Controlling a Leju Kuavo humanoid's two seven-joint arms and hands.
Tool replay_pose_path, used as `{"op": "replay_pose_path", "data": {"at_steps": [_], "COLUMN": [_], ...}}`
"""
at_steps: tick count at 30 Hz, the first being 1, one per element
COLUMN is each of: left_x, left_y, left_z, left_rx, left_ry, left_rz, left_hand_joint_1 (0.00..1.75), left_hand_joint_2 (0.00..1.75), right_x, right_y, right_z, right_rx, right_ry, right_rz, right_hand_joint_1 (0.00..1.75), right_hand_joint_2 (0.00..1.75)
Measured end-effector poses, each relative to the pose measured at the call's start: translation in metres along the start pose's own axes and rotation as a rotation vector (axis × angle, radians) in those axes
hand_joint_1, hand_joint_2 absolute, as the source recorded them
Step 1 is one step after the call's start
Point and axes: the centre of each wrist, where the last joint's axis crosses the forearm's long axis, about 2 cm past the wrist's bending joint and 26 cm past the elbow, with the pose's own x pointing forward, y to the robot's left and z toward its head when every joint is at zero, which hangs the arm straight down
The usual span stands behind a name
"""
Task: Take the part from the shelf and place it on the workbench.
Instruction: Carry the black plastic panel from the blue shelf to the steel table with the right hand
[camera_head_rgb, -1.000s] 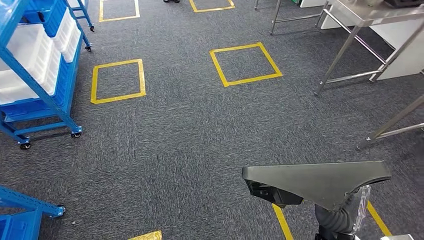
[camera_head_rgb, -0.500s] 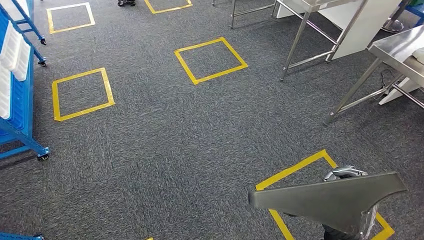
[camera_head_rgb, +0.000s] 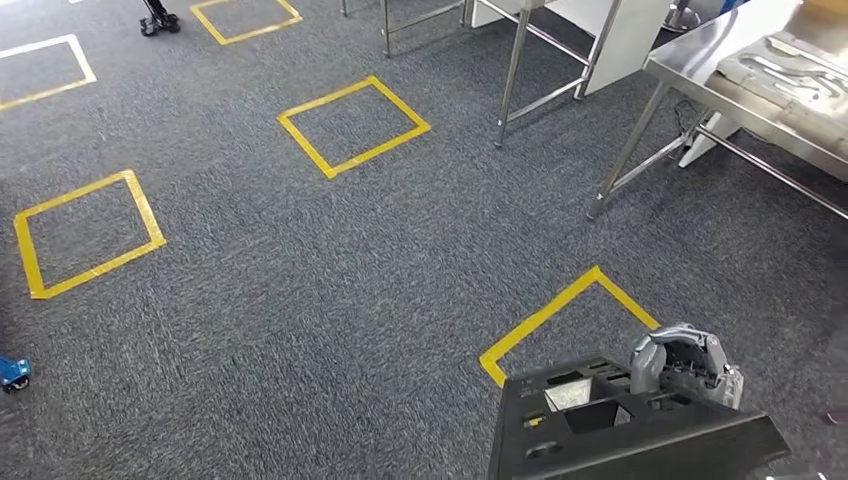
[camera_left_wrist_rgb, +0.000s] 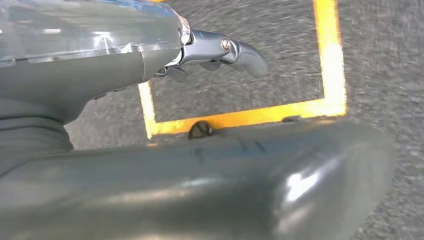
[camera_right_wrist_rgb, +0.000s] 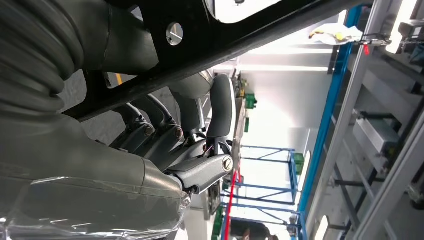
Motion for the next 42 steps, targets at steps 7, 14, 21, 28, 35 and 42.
{"op": "replay_pose_path", "data": {"at_steps": [7,14,21,28,35,42], "left_x": [-0.002,-0.002,-0.003,-0.006,-0.005,-0.006], "left_y": [0.0,-0.002,-0.004,-0.001,-0.004,-0.003], "left_z": [0.001,0.002,0.003,0.003,0.004,0.004], "left_rx": [0.015,0.017,0.009,0.006,-0.014,-0.016], "left_ry": [0.002,0.004,-0.002,0.0,-0.003,-0.001], "left_rz": [0.005,0.009,0.01,0.004,0.008,0.007], "left_hand_joint_1": [0.0,0.0,0.0,0.0,0.0,0.0], "left_hand_joint_2": [0.0,0.0,0.0,0.0,0.0,0.0], "right_x": [-0.006,-0.011,-0.014,-0.016,-0.016,-0.016], "right_y": [0.002,0.005,0.008,0.008,0.008,0.008], "right_z": [-0.003,-0.008,-0.011,-0.011,-0.011,-0.011], "right_rx": [0.001,0.003,0.005,0.008,0.009,0.007], "right_ry": [0.004,0.011,0.007,0.021,0.02,0.021], "right_rz": [-0.011,-0.019,-0.026,-0.025,-0.021,-0.017], "right_hand_joint_1": [1.75,1.75,1.75,1.75,1.75,1.75], "right_hand_joint_2": [1.75,1.75,1.75,1.75,1.75,1.75]}}
